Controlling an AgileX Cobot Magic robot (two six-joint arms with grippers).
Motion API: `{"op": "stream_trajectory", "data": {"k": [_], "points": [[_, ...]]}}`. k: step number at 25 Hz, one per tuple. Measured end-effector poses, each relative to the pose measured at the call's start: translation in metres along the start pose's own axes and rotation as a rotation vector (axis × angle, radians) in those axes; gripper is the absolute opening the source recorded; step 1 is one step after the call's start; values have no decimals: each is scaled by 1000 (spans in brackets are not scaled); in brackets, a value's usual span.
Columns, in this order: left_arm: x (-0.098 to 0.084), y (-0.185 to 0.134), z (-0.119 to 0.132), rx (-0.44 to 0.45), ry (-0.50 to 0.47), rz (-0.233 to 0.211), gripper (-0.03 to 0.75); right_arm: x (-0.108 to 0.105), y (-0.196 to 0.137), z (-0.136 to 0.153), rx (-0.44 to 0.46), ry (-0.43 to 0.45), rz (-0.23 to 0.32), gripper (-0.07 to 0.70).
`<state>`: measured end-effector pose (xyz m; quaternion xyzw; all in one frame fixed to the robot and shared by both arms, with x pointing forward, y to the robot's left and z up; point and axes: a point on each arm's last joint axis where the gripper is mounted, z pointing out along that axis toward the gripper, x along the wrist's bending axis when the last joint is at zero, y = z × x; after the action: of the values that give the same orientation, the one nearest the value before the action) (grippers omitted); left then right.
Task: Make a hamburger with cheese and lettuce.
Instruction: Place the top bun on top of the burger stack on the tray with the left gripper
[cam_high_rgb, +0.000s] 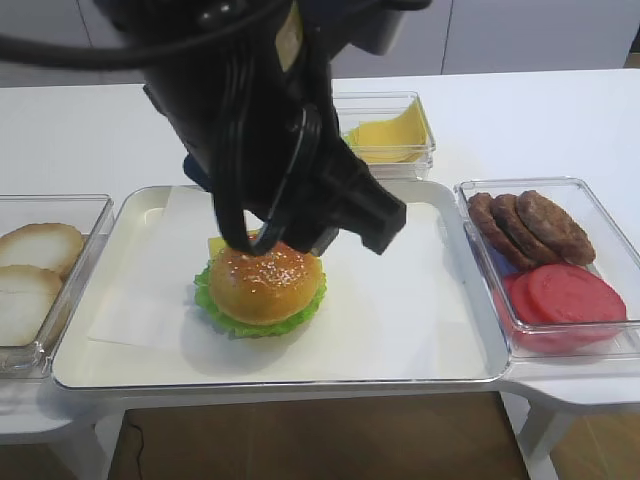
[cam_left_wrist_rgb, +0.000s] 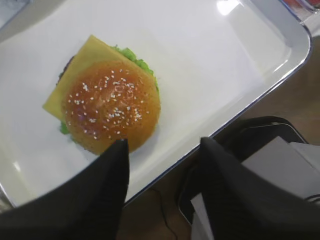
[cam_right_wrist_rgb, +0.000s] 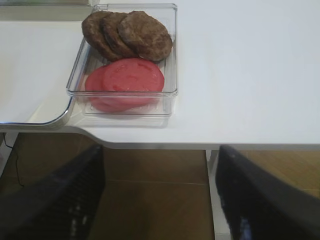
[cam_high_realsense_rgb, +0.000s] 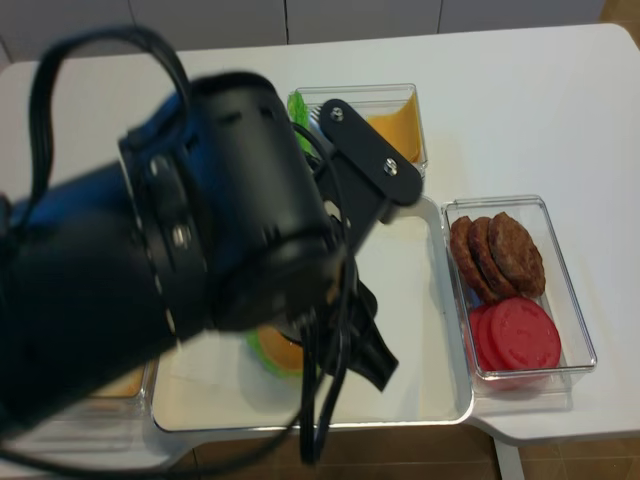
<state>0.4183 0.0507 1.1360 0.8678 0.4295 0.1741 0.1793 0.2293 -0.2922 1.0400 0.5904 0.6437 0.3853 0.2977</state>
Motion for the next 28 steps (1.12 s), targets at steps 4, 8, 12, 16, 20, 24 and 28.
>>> {"op": "stream_trajectory", "data": {"k": [4,8,12,16,20,24,28], "points": [[12,1,5,43,-42,-82,339,0,0,0,0,0,0,540],[24,-8,22,120,-42,-130,338,0,0,0,0,0,0,540],[28,-26,44,233,-57,-151,339,0,0,0,0,0,0,540],[27,-39,55,290,-55,-142,339,0,0,0,0,0,0,540],[27,-43,60,309,-48,-153,339,0,0,0,0,0,0,540],[25,-43,67,328,-40,-161,338,0,0,0,0,0,0,540],[21,-43,83,371,-25,-156,339,0,0,0,0,0,0,540]]}}
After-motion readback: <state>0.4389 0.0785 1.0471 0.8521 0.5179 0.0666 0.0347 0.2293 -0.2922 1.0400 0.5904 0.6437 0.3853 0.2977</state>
